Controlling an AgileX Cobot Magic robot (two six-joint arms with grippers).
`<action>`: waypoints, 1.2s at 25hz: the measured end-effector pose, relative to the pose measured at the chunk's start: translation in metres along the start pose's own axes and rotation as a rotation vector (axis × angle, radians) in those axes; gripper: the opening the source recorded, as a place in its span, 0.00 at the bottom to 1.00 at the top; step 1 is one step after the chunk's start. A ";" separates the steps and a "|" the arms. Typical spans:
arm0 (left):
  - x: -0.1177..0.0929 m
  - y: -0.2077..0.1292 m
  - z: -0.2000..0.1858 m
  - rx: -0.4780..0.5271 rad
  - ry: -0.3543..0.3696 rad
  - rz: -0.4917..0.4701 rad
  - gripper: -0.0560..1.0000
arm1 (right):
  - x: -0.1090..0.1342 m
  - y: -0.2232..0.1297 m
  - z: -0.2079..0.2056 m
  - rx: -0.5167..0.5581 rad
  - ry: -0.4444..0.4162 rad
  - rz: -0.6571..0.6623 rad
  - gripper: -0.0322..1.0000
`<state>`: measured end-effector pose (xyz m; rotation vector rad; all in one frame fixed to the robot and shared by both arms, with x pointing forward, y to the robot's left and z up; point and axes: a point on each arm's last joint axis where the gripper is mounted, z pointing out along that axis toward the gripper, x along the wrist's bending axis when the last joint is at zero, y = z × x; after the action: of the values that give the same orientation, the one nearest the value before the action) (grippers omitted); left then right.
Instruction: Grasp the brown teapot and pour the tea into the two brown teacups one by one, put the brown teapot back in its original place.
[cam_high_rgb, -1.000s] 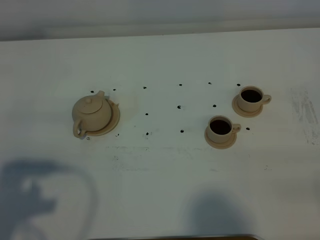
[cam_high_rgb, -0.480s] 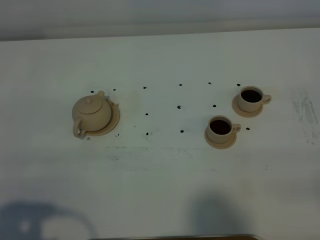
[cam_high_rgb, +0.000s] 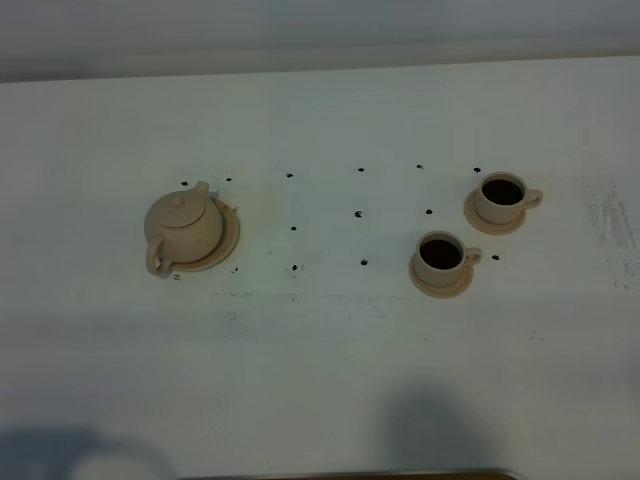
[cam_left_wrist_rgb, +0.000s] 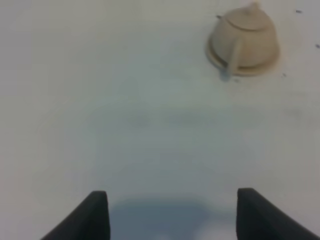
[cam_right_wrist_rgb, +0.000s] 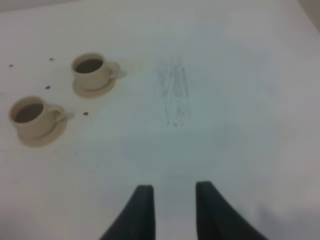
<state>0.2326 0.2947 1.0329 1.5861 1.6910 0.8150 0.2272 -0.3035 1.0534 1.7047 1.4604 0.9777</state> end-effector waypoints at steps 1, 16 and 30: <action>0.002 0.000 0.000 -0.001 0.020 -0.017 0.55 | 0.000 0.000 0.000 0.000 0.000 0.000 0.25; 0.001 0.000 0.000 -0.001 0.010 -0.006 0.55 | 0.000 0.000 0.000 0.000 0.000 0.000 0.25; 0.001 0.000 0.000 -0.001 0.010 -0.006 0.55 | 0.000 0.000 0.000 0.000 0.000 0.000 0.25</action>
<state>0.2324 0.2956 1.0329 1.5782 1.7010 0.8220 0.2272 -0.3035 1.0534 1.7046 1.4605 0.9776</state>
